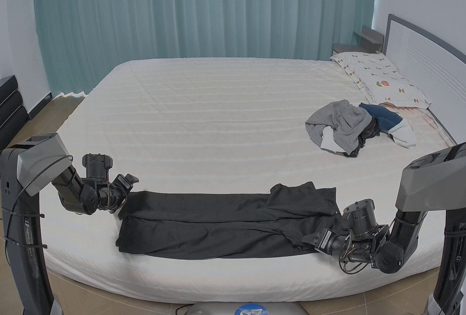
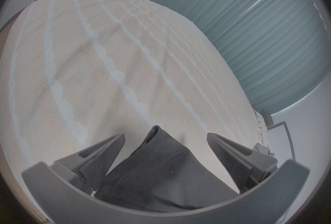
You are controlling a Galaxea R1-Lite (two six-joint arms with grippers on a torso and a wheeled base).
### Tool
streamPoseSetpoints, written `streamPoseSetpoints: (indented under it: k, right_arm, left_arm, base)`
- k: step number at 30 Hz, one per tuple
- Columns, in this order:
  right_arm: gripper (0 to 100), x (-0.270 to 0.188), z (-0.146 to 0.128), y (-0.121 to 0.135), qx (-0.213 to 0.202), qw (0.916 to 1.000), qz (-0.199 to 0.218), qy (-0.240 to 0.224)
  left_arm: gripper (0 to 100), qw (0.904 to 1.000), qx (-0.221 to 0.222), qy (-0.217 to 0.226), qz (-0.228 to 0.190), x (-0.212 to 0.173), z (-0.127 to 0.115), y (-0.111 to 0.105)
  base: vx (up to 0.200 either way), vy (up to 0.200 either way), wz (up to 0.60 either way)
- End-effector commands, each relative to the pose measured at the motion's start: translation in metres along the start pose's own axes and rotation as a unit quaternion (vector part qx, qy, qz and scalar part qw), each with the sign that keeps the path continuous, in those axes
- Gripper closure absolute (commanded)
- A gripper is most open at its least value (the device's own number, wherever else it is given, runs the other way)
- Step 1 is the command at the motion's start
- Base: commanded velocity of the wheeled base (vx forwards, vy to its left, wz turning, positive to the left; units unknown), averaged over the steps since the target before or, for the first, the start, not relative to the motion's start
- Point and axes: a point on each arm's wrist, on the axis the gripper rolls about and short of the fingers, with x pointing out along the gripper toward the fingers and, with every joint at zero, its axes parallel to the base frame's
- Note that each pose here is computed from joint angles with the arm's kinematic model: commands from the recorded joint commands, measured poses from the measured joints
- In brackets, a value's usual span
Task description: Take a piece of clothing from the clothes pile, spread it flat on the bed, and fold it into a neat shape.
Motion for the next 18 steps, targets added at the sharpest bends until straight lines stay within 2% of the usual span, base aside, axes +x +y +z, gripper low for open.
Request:
streamPoseSetpoints:
  k: [1,5,12,18]
  right_arm:
    - [0,-0.016,0.015,0.004,0.003,0.9994,0.019,-0.030]
    - [0,-0.021,0.029,-0.002,0.003,0.9987,0.015,-0.049]
    - [0,-0.013,0.025,-0.024,0.023,0.9990,-0.022,-0.031]
    - [0,-0.012,0.021,-0.027,0.024,0.9995,-0.012,-0.017]
  left_arm:
    - [0,1.0000,0.000,0.001,0.001,0.001,0.000,0.001]
    - [0,1.0000,0.000,0.001,0.001,0.001,0.000,0.001]
    - [0,1.0000,0.000,0.000,0.001,0.001,0.000,0.001]
    - [0,1.0000,0.000,0.001,0.002,0.001,-0.001,0.001]
  base:
    - [0.000,0.000,0.00]
    - [0.000,0.000,0.00]
    - [0.000,0.000,0.00]
    - [0.000,0.000,0.00]
